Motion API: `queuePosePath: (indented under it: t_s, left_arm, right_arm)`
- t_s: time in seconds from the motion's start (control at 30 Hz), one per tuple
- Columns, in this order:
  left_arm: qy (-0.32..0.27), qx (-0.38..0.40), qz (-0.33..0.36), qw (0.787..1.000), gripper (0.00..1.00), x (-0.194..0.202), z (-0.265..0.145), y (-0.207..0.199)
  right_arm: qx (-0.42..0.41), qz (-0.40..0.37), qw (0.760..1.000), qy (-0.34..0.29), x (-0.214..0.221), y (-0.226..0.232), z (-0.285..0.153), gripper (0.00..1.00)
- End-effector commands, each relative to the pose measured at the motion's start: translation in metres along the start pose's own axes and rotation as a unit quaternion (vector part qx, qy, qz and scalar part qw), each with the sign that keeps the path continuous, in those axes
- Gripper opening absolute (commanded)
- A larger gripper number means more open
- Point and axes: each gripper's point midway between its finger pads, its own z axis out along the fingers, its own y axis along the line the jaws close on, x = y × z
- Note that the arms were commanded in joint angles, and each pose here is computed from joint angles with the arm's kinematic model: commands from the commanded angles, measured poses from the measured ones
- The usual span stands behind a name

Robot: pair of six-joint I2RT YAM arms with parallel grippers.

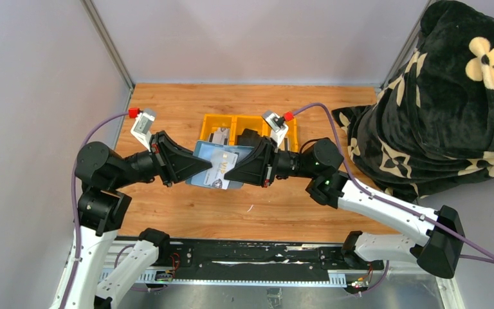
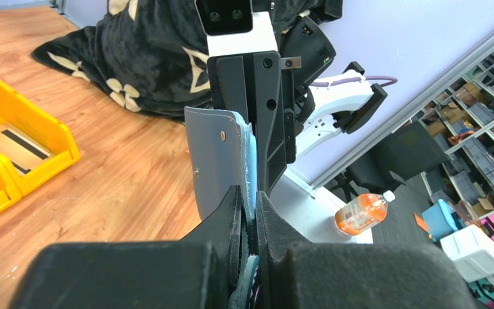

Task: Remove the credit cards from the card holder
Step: Remove the credit card from the card holder, then place the credit card in the storage box.

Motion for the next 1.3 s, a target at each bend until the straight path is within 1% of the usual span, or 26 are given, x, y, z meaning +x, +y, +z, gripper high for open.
queuePosePath:
  t_s: [0.0, 0.13, 0.23, 0.4, 0.53, 0.67, 0.77, 0.87, 0.9, 1.03, 1.13, 1.27]
  left_arm:
    - [-0.022, 0.004, 0.028, 0.999, 0.00, -0.016, -0.001, -0.011]
    - [-0.021, 0.002, 0.042, 0.999, 0.00, -0.016, -0.002, -0.012]
    - [-0.019, -0.016, 0.068, 0.997, 0.00, -0.016, -0.004, -0.005]
    - [-0.004, -0.062, 0.123, 0.991, 0.00, -0.014, -0.009, 0.012]
    - [0.008, -0.074, 0.143, 0.987, 0.00, -0.011, -0.013, 0.015]
    - [0.016, -0.079, 0.169, 0.982, 0.00, -0.011, -0.017, 0.012]
    - [0.023, -0.059, 0.180, 0.982, 0.00, -0.008, -0.019, 0.002]
    - [0.027, -0.037, 0.185, 0.982, 0.00, -0.004, -0.021, -0.009]
    - [0.029, -0.030, 0.186, 0.982, 0.00, -0.003, -0.022, -0.012]
    - [0.033, -0.022, 0.196, 0.980, 0.00, -0.001, -0.026, -0.021]
    - [0.030, -0.018, 0.200, 0.979, 0.00, -0.002, -0.028, -0.026]
    - [0.028, -0.014, 0.201, 0.979, 0.00, -0.001, -0.029, -0.029]
  right_arm:
    - [-0.029, -0.020, 0.999, -0.017, -0.009, 0.019, -0.002, 0.00]
    - [-0.017, -0.019, 1.000, -0.011, -0.007, 0.017, -0.008, 0.00]
    - [-0.002, -0.022, 1.000, -0.006, -0.012, 0.017, -0.015, 0.00]
    - [0.046, -0.041, 0.998, -0.004, -0.026, 0.010, -0.035, 0.00]
    - [0.083, -0.047, 0.995, -0.002, -0.038, 0.003, -0.053, 0.00]
    - [0.139, -0.048, 0.989, -0.011, -0.052, -0.020, -0.074, 0.00]
    - [0.194, -0.045, 0.980, -0.004, -0.057, -0.048, -0.085, 0.00]
    - [0.250, -0.030, 0.968, 0.013, -0.056, -0.089, -0.089, 0.00]
    - [0.273, -0.021, 0.962, 0.021, -0.055, -0.109, -0.089, 0.00]
    - [0.318, -0.004, 0.947, 0.044, -0.053, -0.172, -0.082, 0.00]
    - [0.338, 0.028, 0.938, 0.065, -0.048, -0.222, -0.071, 0.00]
    - [0.369, 0.064, 0.921, 0.108, -0.030, -0.284, -0.053, 0.00]
